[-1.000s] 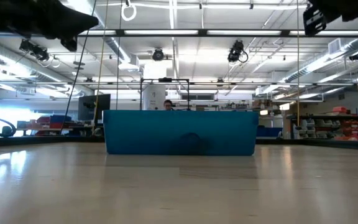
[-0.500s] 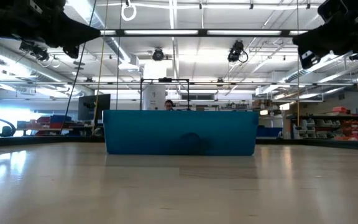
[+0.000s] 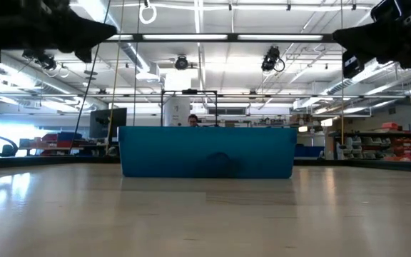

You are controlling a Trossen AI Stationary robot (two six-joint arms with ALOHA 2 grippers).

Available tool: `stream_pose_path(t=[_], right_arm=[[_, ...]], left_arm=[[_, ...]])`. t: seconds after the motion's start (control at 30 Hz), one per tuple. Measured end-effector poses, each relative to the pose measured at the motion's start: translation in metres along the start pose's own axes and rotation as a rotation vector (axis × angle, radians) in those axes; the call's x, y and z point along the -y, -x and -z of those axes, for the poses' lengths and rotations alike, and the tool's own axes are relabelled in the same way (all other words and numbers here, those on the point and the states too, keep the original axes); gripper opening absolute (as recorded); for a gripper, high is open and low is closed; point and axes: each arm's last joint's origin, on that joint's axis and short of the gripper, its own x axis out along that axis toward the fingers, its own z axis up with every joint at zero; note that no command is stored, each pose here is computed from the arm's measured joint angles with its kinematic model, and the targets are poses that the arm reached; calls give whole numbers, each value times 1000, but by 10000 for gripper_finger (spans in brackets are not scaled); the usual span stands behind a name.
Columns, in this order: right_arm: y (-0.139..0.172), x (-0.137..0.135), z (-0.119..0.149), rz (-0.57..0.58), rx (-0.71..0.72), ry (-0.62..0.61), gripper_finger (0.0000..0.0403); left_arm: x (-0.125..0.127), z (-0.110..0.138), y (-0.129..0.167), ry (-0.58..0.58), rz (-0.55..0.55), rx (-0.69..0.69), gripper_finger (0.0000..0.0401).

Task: Pick and place USB-C Cables
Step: Return to Home Position

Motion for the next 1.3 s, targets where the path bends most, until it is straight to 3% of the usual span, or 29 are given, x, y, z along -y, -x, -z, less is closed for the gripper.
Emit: stream_pose_path(t=[0.13,0.4,0.57,0.8,0.97,1.1,1.3], right_arm=[[2,3,7,-9,63,1,2],[4,6,2,-40,120,19,2],[6,6,-6,-6,207,39,2],[5,10,-3,126,182,29,1],[4,9,0,121,155,34,1],[3,8,7,121,90,26,1],[3,11,24,159,-88,-17,4]], left_arm=[[-5,22,10,20,-43,121,4],[-15,11,13,15,-23,233,5],[-19,14,14,50,-36,212,5],[-21,16,13,110,-56,189,5],[-21,26,12,131,-109,93,5],[-19,28,11,120,-135,64,5],[-18,44,11,111,-151,-101,5]])
